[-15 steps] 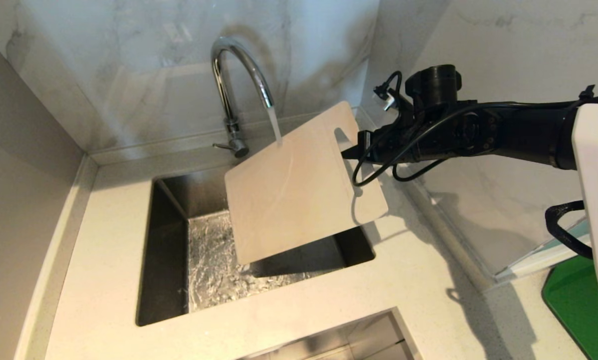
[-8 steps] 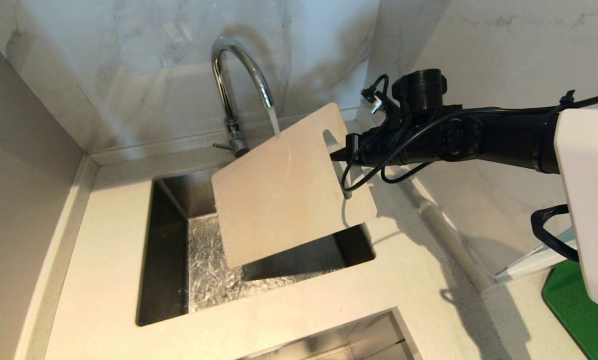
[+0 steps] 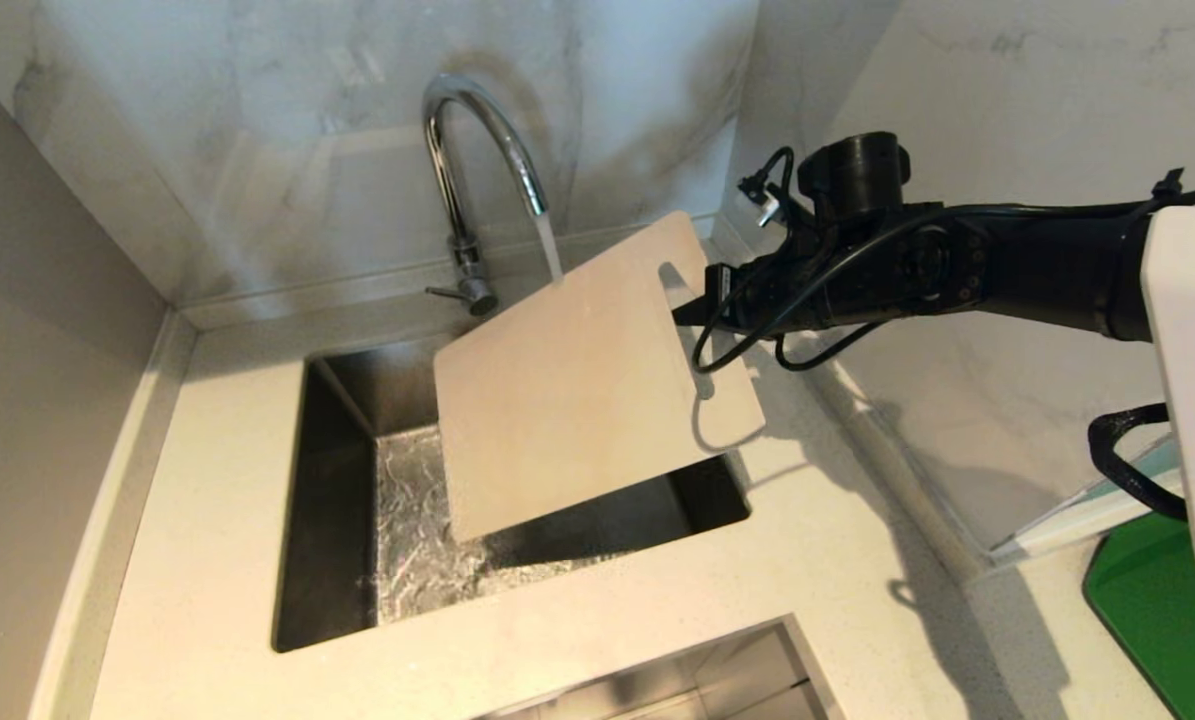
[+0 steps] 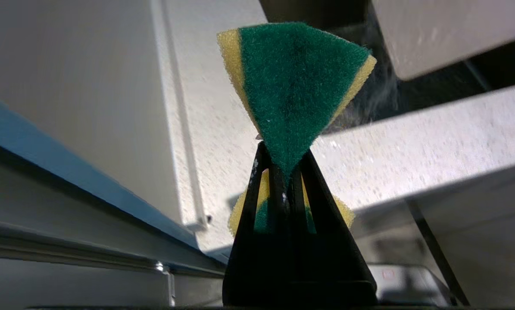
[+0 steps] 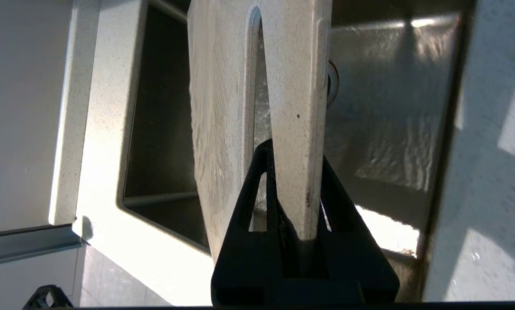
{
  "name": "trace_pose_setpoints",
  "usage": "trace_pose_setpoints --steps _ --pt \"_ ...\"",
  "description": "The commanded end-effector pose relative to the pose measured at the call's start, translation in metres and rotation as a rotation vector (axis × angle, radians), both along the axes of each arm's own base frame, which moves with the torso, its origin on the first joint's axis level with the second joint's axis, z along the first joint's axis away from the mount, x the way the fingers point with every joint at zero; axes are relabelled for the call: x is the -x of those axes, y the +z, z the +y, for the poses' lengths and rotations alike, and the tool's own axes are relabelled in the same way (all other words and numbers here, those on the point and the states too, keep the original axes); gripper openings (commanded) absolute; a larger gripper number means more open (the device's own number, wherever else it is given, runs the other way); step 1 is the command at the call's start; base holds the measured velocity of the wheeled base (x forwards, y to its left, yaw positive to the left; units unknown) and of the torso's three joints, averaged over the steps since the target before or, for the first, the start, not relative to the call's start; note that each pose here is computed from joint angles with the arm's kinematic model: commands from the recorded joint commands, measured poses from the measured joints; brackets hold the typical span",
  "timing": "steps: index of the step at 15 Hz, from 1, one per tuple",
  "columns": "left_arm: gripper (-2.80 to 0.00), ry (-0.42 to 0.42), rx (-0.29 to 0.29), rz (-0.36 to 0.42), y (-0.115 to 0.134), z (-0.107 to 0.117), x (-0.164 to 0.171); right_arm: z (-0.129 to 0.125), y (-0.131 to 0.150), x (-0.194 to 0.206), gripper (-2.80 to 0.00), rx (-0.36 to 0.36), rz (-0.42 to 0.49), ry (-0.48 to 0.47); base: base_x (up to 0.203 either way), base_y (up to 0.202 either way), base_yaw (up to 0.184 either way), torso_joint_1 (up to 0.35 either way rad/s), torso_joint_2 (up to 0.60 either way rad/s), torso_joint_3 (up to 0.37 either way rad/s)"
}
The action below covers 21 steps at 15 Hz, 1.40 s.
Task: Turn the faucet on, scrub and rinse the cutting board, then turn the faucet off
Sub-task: Scrub the cutting board underwater
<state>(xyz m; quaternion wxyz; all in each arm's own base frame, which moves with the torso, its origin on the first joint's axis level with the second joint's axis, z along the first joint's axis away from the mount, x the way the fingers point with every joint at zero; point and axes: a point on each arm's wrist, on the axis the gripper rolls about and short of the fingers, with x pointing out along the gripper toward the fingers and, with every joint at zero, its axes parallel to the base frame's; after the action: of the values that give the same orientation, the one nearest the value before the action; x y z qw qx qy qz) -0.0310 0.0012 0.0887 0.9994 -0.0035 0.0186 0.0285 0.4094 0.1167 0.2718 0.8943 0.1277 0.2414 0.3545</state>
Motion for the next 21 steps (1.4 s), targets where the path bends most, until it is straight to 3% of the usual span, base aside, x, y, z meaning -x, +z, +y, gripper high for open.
trace_pose_setpoints --steps 1,8,10,13,17,21 --pt "-2.80 0.053 0.000 -0.022 0.029 0.001 0.005 -0.008 0.014 0.010 -2.80 -0.015 -0.007 -0.014 0.000 0.000 0.000 0.000 0.00 0.000" --pt "-2.80 0.081 -0.010 -0.054 0.144 0.003 -0.012 -0.015 0.042 0.043 -2.80 -0.066 0.045 -0.035 0.000 0.000 0.000 0.000 0.00 0.000" --pt "-2.80 0.092 -0.021 -0.037 0.164 0.003 -0.025 -0.017 0.042 0.053 -2.80 -0.059 0.069 -0.032 0.000 0.000 0.000 0.000 0.00 0.000" --pt "-2.80 0.097 -0.031 -0.028 0.182 0.003 -0.038 -0.019 0.031 0.065 -2.80 -0.043 0.130 -0.034 0.000 0.000 0.000 0.000 0.00 0.000" --pt "-2.80 0.095 -0.034 0.005 0.183 0.002 -0.048 -0.023 0.015 0.078 -2.80 -0.023 0.203 -0.034 0.000 0.000 0.000 0.000 0.00 0.000" --pt "-2.80 0.080 -0.038 0.092 0.181 0.002 -0.074 -0.014 0.020 0.092 -2.80 -0.039 0.204 0.024 0.000 0.000 0.000 0.000 0.00 0.000"
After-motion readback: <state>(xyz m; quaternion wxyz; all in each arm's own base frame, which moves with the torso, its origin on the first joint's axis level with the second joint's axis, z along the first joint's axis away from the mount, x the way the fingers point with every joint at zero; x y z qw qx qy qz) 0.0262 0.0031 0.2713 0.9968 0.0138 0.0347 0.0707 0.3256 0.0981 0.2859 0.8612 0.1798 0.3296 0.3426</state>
